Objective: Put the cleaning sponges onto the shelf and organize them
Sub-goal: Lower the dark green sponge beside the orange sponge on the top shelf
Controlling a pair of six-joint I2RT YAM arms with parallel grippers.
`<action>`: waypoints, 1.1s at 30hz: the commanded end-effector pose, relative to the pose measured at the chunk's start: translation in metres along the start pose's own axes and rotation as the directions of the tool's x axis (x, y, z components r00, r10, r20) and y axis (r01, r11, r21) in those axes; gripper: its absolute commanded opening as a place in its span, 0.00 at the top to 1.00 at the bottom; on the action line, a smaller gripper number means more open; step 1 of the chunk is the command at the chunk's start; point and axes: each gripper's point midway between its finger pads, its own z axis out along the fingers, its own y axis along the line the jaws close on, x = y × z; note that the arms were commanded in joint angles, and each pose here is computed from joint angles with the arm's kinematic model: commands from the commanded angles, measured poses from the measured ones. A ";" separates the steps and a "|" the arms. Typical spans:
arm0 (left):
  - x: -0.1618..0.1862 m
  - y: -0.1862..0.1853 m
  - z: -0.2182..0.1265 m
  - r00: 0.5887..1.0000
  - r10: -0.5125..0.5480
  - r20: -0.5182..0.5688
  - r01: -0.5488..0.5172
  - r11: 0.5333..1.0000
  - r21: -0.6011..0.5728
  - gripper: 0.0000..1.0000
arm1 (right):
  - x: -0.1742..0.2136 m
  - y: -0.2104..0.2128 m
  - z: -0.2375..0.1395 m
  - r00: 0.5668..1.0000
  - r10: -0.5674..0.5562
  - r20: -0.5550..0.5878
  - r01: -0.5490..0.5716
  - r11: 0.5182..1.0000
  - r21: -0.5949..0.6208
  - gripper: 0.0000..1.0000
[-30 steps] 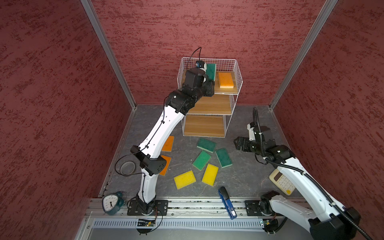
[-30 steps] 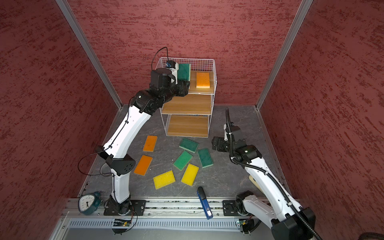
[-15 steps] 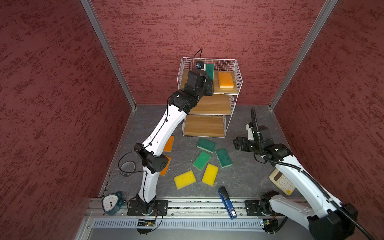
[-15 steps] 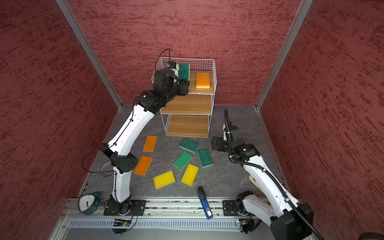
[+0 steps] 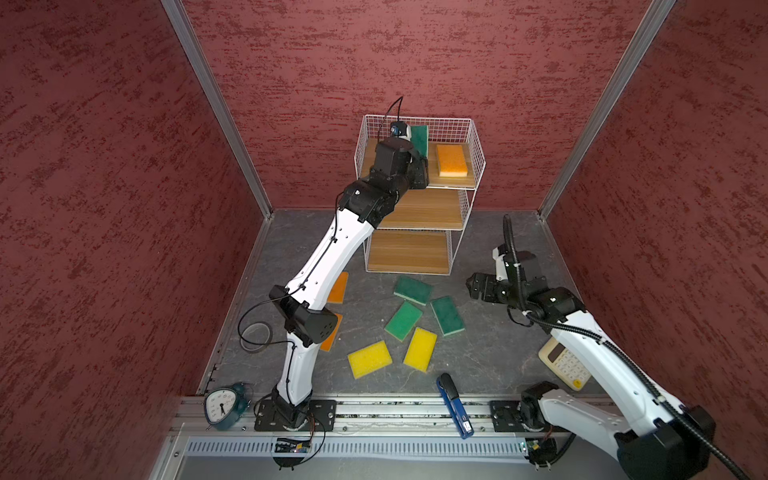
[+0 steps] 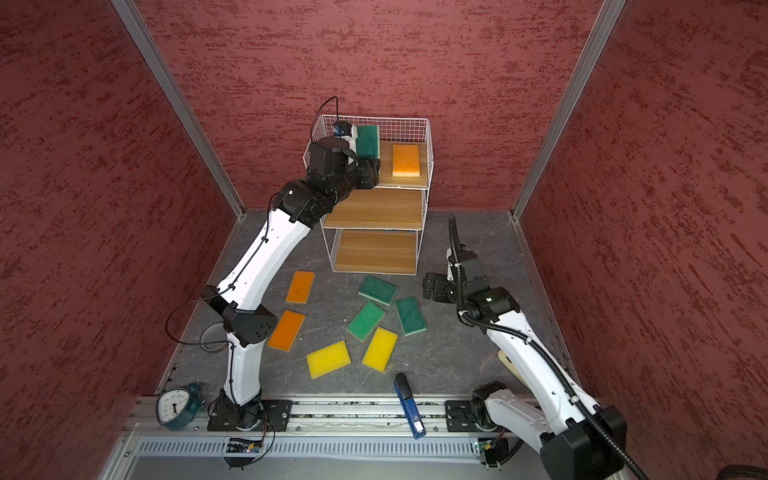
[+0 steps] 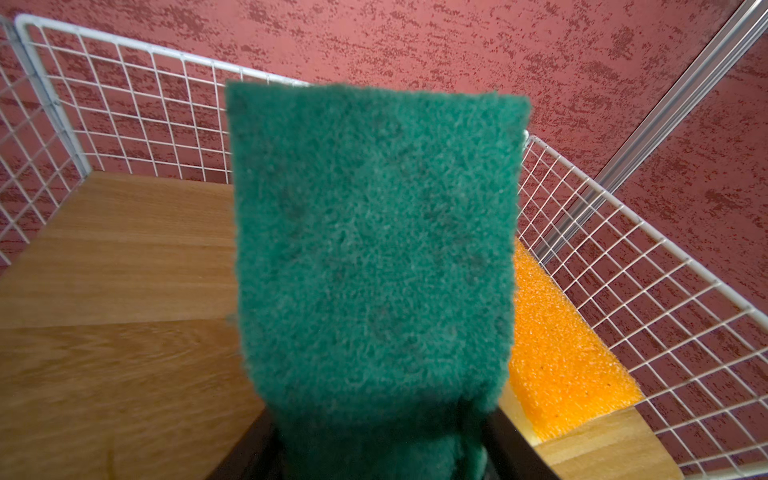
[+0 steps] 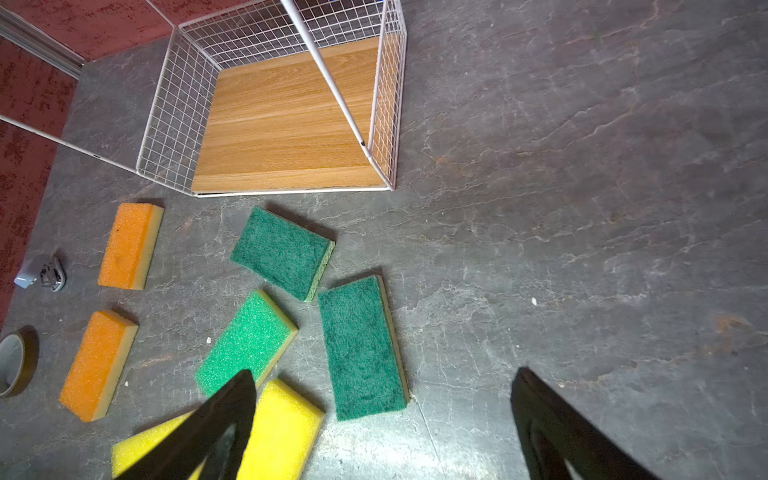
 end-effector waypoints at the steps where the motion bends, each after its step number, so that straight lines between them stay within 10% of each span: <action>1: 0.006 -0.002 0.006 1.000 -0.016 -0.018 0.016 1.000 0.013 0.39 | -0.008 0.001 -0.003 0.999 0.016 0.030 -0.015 1.000 -0.014 0.04; 33: 0.021 0.013 0.005 0.998 0.044 -0.049 -0.050 0.992 -0.120 0.34 | 0.001 0.001 -0.012 0.997 0.066 0.049 -0.064 0.997 -0.045 0.04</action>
